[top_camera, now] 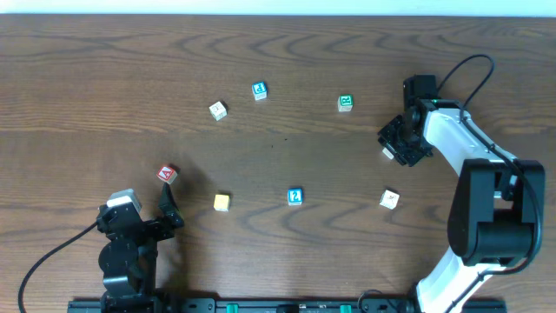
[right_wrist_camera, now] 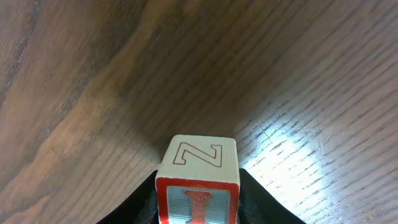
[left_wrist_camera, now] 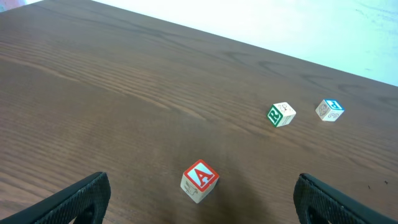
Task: Spell out Ai2
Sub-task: 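Reach the right gripper to the red 'I' block and grasp it, then carry the red 'I' block to table center and set it down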
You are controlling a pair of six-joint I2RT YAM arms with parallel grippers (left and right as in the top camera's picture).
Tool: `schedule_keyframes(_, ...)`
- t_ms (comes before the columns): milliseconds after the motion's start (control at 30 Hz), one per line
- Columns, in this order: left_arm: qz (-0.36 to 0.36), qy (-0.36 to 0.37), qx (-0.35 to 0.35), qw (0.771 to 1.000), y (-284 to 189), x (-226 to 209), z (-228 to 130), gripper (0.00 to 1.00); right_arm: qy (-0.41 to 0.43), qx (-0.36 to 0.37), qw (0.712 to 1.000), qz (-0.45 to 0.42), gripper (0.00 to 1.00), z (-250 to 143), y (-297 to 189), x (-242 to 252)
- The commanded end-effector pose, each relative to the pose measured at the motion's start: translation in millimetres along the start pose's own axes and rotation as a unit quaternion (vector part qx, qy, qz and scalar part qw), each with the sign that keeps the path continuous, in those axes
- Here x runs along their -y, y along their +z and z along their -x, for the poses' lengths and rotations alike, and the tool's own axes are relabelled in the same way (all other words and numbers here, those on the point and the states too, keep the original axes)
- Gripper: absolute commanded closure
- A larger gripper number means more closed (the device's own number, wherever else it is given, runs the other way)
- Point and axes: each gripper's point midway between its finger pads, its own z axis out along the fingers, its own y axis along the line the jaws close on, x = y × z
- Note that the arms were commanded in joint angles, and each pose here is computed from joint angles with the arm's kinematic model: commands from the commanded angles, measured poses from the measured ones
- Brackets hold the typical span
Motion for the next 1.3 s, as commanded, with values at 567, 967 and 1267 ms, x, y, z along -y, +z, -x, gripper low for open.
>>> schedule_keyframes(567, 0.007, 0.009, -0.011, 1.000, 2.8, -4.1, -10.2, 0.05, -0.347, 0.095, 0.925, 0.122, 0.75, -42.9, -105.4, -178.1)
schedule_keyframes(967, 0.007, 0.009, -0.011, 1.000, 2.8, -4.1, -10.2, 0.05, -0.463, 0.010, 0.885, 0.040, 0.77, -147.9, -39.1, -217.4)
schedule_keyframes(1267, 0.007, 0.009, -0.011, 1.000, 2.8, -4.1, -10.2, 0.05, -0.480, -0.011, 0.877, 0.001, 0.74, -165.0, -31.5, -198.7)
